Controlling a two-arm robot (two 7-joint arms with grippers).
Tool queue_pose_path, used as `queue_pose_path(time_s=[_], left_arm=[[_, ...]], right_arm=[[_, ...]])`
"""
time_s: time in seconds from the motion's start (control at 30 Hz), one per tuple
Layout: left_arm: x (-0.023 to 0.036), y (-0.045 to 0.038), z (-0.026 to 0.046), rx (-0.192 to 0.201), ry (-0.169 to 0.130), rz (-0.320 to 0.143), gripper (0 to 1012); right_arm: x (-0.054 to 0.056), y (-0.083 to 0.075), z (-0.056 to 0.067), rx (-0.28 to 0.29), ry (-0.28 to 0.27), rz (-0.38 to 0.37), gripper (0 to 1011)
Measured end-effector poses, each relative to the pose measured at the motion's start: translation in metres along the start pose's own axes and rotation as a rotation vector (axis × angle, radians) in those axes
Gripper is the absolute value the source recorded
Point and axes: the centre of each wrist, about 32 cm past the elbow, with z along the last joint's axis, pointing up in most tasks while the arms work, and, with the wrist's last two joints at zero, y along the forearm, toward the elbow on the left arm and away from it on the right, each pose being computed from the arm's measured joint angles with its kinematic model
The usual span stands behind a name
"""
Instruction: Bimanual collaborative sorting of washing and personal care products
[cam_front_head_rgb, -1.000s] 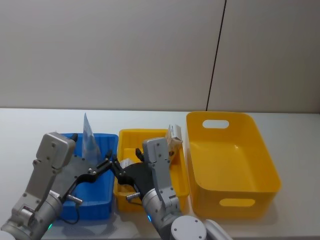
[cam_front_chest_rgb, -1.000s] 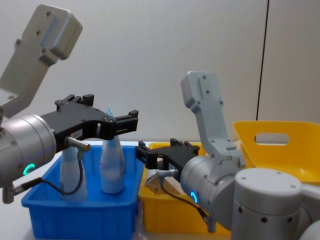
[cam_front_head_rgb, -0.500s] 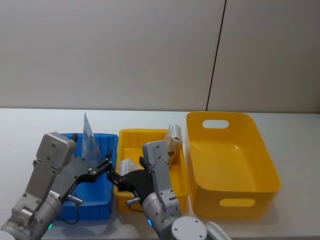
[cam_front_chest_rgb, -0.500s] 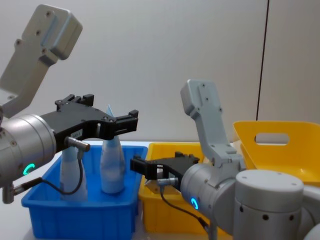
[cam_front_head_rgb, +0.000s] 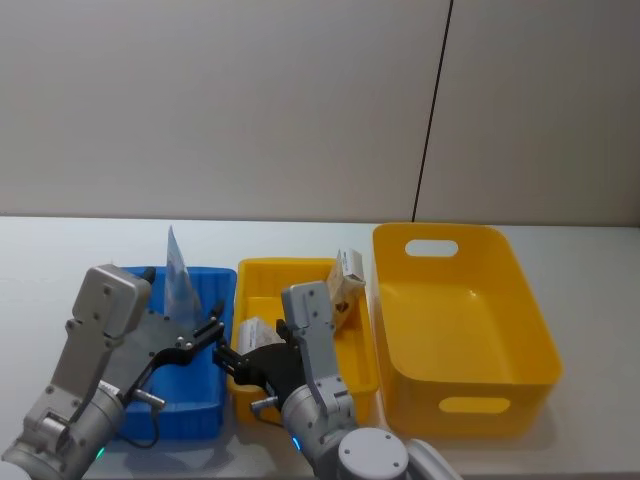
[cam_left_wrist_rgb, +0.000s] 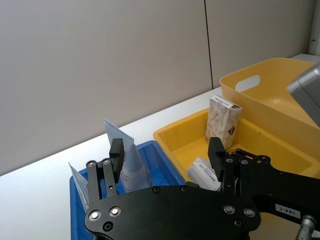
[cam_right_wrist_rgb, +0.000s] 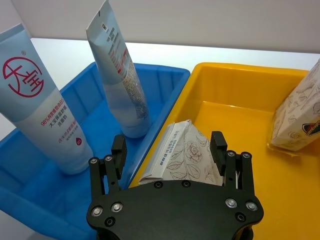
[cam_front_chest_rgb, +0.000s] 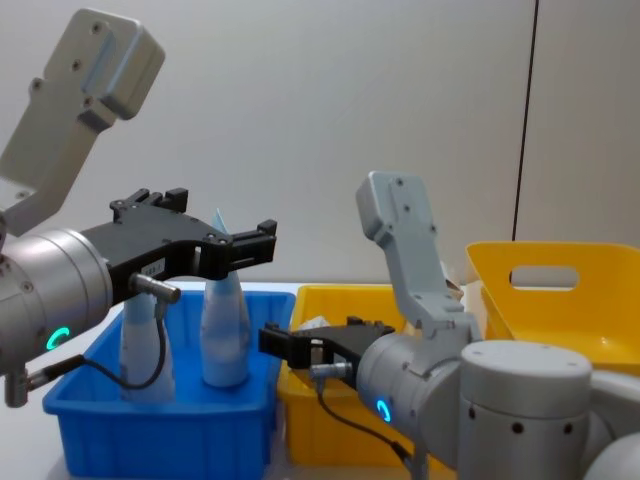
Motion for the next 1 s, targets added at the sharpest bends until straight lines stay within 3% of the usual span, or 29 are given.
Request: queue_pose_path(time_s=[0.8,1.0], left_arm=[[0.0000,0.0000,0.0000,0.000,0.000,0.000,1001],[0.0000,0.0000,0.0000,0.000,0.000,0.000,1001]], right_arm=[[0.0036,0.0061,-0.0009,-0.054,-0.019,-0.016,1001],[0.0041,0.0063,-0.0012,-0.058,-0.020,-0.019,905]])
